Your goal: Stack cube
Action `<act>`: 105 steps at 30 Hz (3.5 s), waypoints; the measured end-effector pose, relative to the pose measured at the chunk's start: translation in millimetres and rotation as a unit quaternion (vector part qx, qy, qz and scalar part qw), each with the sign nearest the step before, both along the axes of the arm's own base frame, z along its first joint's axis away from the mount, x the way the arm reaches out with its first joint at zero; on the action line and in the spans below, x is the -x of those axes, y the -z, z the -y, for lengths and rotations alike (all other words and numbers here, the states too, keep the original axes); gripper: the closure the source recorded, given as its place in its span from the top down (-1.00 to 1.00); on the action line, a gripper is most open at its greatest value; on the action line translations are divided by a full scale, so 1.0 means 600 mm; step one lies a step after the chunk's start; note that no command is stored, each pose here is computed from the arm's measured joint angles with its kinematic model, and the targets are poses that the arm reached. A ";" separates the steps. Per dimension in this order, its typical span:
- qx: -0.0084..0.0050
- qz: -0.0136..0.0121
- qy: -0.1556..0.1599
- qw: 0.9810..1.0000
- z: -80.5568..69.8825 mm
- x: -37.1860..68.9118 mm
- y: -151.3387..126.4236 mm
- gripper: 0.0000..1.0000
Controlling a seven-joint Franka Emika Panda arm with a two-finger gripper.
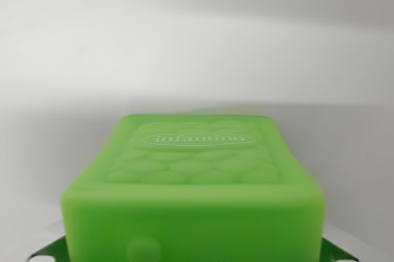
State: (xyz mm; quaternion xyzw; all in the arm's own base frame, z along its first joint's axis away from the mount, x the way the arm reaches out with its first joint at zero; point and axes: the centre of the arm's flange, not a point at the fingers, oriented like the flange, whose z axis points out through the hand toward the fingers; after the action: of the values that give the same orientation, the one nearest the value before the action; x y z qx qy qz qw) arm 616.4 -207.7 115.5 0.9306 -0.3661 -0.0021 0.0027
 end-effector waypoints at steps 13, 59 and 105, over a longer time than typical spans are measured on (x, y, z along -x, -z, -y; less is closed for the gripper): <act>0.000 0.000 0.000 1.000 0.000 0.000 0.000 -1.00; -0.002 0.004 0.001 1.000 0.001 -0.003 -0.131 -1.00; -0.004 0.002 -0.124 0.992 0.018 0.103 -0.226 -1.00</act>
State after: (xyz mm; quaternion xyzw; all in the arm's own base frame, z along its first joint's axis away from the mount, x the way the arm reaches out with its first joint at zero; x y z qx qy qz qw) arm 554.8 -218.7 250.8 0.9688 -0.2477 -0.0019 -0.0016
